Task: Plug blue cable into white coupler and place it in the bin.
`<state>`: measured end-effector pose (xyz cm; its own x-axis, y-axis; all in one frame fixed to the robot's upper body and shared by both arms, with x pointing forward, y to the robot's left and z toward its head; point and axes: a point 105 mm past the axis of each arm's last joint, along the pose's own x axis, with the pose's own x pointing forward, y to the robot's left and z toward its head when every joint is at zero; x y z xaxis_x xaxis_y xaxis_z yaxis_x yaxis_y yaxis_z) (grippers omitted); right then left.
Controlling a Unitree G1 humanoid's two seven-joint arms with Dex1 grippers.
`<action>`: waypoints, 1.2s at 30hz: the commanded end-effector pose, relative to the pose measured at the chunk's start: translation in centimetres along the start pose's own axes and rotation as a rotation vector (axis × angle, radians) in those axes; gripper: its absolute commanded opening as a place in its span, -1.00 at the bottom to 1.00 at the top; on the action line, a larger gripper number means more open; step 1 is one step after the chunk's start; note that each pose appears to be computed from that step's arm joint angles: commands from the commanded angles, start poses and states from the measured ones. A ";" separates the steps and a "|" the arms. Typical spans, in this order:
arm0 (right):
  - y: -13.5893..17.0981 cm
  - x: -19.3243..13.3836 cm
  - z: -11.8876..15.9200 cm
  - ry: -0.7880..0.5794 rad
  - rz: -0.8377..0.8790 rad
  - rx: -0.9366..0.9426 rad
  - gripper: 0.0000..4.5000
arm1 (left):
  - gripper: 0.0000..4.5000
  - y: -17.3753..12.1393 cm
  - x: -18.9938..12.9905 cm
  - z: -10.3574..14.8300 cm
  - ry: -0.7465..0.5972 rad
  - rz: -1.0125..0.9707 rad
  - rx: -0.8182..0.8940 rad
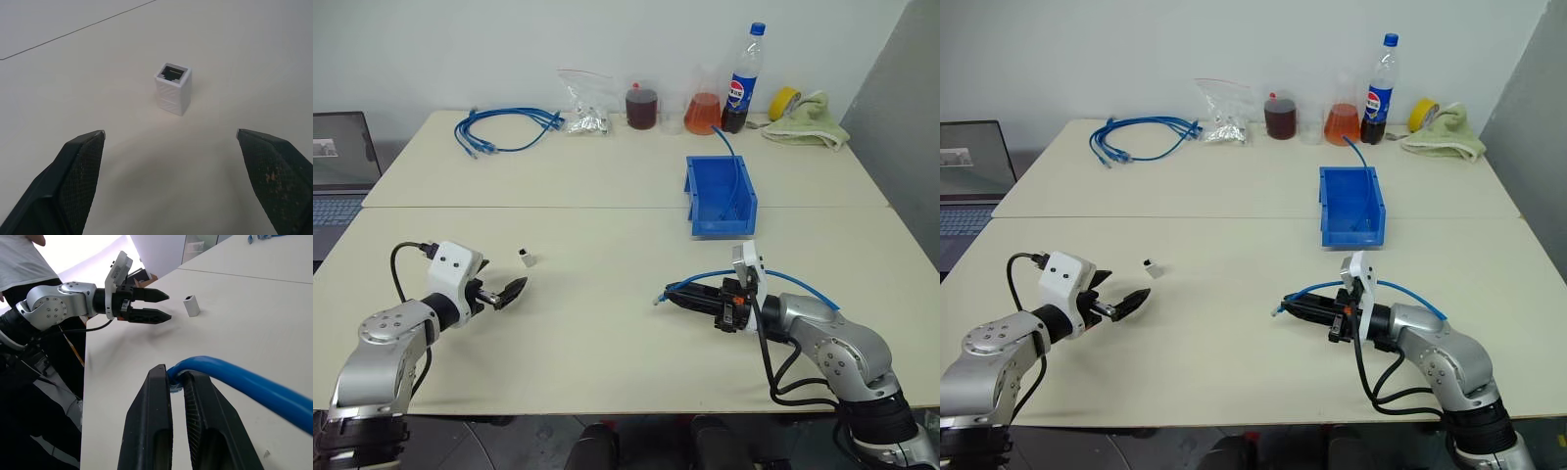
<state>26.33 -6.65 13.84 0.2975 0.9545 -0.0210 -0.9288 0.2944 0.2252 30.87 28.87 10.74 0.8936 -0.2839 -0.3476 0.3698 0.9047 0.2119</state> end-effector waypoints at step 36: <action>0.7 0.4 1.3 -0.031 0.013 -0.058 -0.97 | 1.00 1.6 5.6 1.3 0.012 -0.210 0.022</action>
<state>26.47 -6.50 13.92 0.3108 0.9502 -0.0227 -0.9262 0.3081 0.2175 36.47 28.46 9.65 0.7904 -0.4534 -0.4121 0.5436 0.8291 0.1304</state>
